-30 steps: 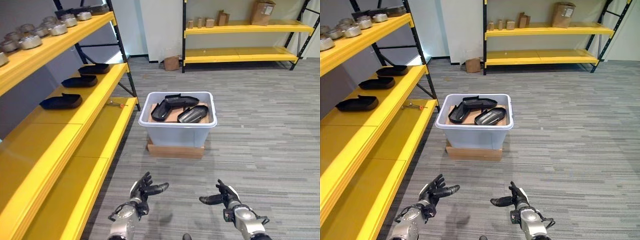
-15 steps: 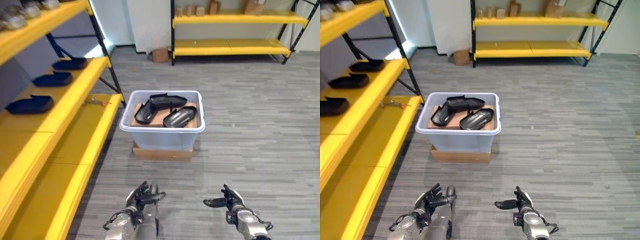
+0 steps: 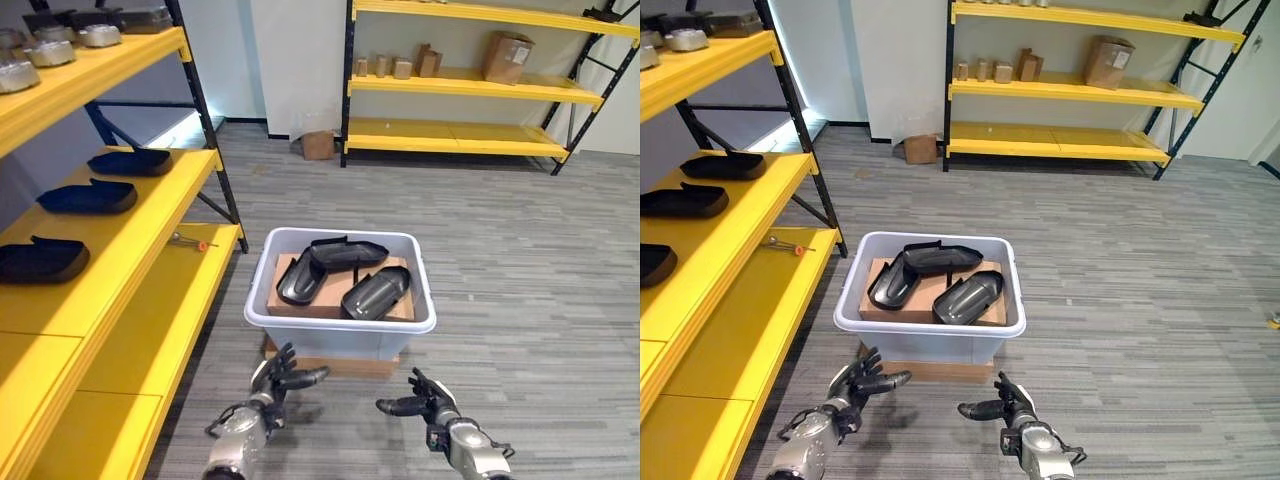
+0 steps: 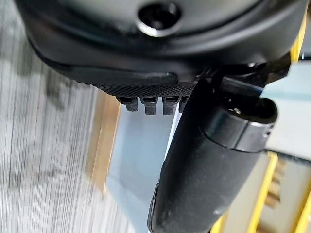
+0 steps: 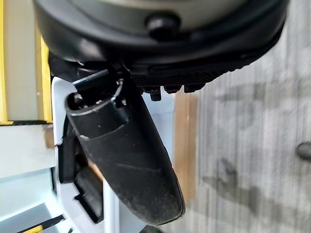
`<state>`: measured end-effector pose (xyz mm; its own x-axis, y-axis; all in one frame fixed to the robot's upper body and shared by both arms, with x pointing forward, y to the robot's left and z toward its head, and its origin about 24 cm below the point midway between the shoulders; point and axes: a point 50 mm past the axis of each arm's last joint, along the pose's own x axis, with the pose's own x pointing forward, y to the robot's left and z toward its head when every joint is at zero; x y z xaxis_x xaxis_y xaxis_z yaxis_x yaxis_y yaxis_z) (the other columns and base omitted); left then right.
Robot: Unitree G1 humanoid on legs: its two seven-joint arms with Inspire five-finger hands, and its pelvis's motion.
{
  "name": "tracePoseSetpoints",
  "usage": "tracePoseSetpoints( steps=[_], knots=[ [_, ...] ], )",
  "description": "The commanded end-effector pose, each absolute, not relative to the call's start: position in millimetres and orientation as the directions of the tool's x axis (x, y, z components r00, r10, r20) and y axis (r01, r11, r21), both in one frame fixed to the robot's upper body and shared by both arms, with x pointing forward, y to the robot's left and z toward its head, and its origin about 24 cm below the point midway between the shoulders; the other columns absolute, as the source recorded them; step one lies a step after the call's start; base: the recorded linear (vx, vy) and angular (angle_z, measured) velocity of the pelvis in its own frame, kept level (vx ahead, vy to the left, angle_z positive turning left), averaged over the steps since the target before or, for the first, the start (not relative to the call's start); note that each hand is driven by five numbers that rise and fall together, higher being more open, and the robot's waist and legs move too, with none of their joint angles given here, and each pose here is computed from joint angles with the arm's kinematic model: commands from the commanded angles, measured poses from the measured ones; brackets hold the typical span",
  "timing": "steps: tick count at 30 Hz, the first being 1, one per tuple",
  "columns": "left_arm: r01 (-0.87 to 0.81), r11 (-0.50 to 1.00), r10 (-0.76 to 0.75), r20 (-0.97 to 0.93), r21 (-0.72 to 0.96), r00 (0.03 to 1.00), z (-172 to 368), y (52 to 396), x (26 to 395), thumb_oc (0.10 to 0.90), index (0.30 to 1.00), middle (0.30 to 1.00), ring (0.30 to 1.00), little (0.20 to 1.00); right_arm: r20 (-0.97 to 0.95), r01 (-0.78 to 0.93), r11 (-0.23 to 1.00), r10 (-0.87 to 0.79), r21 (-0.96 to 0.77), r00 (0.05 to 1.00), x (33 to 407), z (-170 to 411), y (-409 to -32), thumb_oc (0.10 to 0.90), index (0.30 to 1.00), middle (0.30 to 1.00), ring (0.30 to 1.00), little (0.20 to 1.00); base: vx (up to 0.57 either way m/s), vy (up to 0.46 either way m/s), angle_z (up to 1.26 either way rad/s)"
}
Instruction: Move parts from the plastic box to the shelf.
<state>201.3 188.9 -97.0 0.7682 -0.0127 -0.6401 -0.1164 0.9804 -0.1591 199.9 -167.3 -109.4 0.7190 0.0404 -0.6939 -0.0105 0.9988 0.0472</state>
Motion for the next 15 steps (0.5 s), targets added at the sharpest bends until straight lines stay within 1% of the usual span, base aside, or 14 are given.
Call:
tracePoseSetpoints(
  steps=[1, 7, 12, 15],
  knots=[
    [-0.069, 0.979, -0.036, -0.495, -0.192, 0.868, -70.8, 180.2, 229.9, 0.9, 1.0, 1.0, 1.0, 1.0, -0.561, 0.009, 1.0, -0.016, -0.015, 0.827, 227.9, -81.0, -194.2, 0.9, 1.0, 1.0, 1.0, 1.0, 0.06, 0.165, -0.12],
    [-0.08, 0.98, -0.023, -0.503, -0.181, 0.864, -72.8, 180.8, 228.6, 0.9, 1.0, 1.0, 1.0, 1.0, -0.55, -0.016, 1.0, 0.007, -0.011, 0.835, 231.2, -78.5, -188.8, 0.9, 1.0, 1.0, 1.0, 1.0, 0.09, 0.083, 0.02],
    [-0.099, 0.975, -0.017, -0.512, -0.199, 0.859, -76.3, 179.0, 223.3, 0.9, 1.0, 1.0, 1.0, 1.0, -0.525, -0.027, 0.999, 0.011, -0.024, 0.851, 240.3, -71.4, -187.0, 0.9, 1.0, 1.0, 1.0, 1.0, 0.17, -0.066, -0.33],
    [-0.128, 0.971, 0.009, -0.503, -0.202, 0.864, -73.6, 181.8, 225.4, 0.9, 1.0, 1.0, 1.0, 1.0, -0.512, -0.036, 0.999, 0.025, -0.011, 0.859, 244.9, -67.8, -180.8, 0.9, 1.0, 1.0, 1.0, 1.0, 0.11, -0.089, 0.15]
  ],
)
